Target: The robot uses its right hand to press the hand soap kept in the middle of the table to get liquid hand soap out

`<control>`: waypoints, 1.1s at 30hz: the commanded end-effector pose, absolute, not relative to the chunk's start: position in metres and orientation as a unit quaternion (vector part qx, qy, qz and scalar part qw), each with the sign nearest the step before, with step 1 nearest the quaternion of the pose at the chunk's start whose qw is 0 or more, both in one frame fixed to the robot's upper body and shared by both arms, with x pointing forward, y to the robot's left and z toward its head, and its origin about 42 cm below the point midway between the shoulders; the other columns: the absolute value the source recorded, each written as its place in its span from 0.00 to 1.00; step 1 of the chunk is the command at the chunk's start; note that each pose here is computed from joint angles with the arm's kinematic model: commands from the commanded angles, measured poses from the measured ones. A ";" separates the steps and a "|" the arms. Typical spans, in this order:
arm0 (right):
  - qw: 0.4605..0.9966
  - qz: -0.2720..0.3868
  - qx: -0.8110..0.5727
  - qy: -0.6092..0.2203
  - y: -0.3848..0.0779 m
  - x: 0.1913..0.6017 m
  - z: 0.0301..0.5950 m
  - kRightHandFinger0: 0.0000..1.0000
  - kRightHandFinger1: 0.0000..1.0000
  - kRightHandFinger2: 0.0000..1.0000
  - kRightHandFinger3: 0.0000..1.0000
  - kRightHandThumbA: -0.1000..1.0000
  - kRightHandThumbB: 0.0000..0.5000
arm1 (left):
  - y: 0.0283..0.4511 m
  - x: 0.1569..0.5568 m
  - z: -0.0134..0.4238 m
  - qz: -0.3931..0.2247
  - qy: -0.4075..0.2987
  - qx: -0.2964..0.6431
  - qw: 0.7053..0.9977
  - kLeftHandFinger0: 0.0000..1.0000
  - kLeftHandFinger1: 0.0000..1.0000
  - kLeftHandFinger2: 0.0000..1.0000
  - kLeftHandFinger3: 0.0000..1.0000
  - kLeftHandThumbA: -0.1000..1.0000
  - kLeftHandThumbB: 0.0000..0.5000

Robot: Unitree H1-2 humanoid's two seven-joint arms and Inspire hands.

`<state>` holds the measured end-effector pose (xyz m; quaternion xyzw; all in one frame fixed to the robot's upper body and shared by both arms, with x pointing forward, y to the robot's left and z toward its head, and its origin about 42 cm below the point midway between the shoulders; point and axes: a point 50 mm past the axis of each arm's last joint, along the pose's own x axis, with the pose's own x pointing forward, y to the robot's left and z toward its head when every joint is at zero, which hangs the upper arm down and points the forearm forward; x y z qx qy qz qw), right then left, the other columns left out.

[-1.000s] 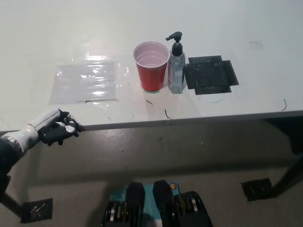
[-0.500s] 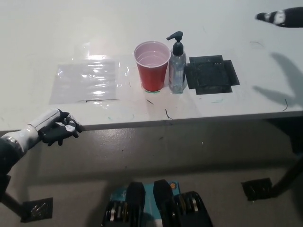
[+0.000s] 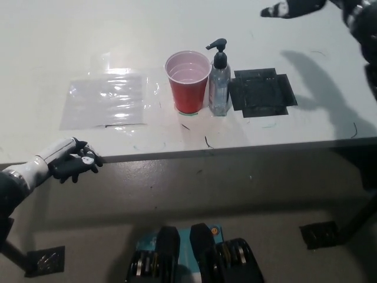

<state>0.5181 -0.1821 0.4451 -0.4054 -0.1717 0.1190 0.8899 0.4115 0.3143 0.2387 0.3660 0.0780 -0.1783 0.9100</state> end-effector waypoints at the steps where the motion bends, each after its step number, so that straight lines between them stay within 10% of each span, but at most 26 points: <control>1: 0.854 0.133 -0.441 -0.241 -0.148 0.521 0.492 1.00 1.00 1.00 1.00 1.00 0.86 | 0.317 0.419 0.261 -0.174 0.058 0.371 0.911 0.09 0.17 0.41 0.59 0.51 0.07; 9: 0.852 0.159 -0.435 -0.242 -0.110 0.531 0.474 1.00 1.00 1.00 1.00 1.00 0.77 | 0.314 0.420 0.259 -0.179 0.060 0.365 0.912 0.06 0.15 0.39 0.57 0.58 0.08; 19: 0.870 0.185 -0.412 -0.200 -0.083 0.535 0.418 1.00 1.00 1.00 1.00 1.00 0.91 | 0.315 0.422 0.266 -0.175 0.056 0.385 0.905 0.11 0.18 0.41 0.64 0.70 0.13; 27: 0.875 0.188 -0.405 -0.186 -0.087 0.523 0.385 1.00 1.00 1.00 1.00 1.00 0.72 | 0.320 0.423 0.270 -0.168 0.057 0.392 0.903 0.09 0.17 0.41 0.63 0.78 0.18; 33: 0.867 0.182 -0.432 -0.169 -0.104 0.528 0.366 1.00 1.00 1.00 1.00 1.00 0.81 | 0.319 0.422 0.269 -0.169 0.052 0.380 0.908 0.07 0.14 0.37 0.60 0.82 0.23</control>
